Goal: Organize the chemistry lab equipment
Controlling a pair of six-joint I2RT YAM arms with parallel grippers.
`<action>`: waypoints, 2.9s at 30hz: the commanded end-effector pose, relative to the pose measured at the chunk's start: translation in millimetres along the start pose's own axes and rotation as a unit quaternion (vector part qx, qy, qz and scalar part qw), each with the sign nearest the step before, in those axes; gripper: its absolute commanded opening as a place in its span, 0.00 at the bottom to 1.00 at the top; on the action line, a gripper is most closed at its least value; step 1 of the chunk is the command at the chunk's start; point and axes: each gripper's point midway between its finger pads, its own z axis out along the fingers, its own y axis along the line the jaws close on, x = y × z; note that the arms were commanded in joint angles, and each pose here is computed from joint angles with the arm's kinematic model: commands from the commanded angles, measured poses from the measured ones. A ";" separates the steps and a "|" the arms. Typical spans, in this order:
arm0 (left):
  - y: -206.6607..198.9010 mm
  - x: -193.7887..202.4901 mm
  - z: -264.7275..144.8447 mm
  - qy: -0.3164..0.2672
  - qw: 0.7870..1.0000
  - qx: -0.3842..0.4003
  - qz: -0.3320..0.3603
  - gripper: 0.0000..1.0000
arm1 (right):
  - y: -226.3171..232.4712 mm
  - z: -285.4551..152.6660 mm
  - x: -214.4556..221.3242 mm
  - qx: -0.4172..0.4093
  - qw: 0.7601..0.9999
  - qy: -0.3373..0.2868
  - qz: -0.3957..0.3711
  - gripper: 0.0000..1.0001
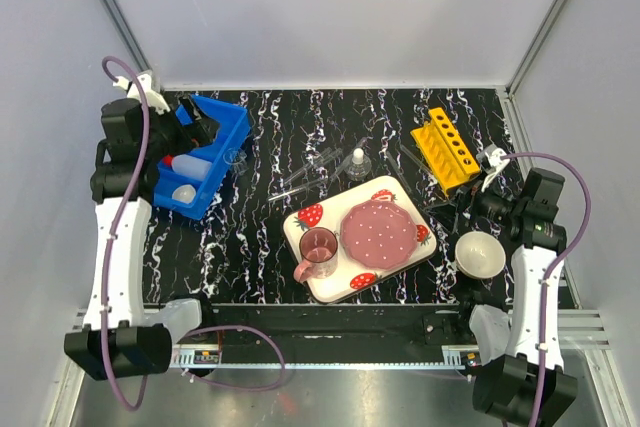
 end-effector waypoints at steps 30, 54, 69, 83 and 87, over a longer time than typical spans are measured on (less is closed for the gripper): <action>-51.3 121.4 -11.2 0.068 0.993 0.067 0.063 0.99 | -17.4 67.7 -43.7 -0.004 0.971 0.238 -0.013 1.00; 26.5 130.6 181.3 0.253 0.925 -0.114 0.257 0.63 | -5.6 89.5 -10.8 -0.056 0.983 0.177 0.004 1.00; 52.3 170.2 195.2 0.323 0.904 -0.107 0.258 0.45 | -4.7 89.1 -7.4 -0.056 0.982 0.180 0.012 1.00; 36.8 167.2 189.8 0.322 0.911 -0.068 0.250 0.03 | -0.8 84.5 -10.7 -0.057 0.983 0.175 0.009 1.00; 20.9 159.2 179.0 0.310 0.918 -0.036 0.243 0.00 | -0.1 82.8 -11.8 -0.057 0.983 0.172 0.007 1.00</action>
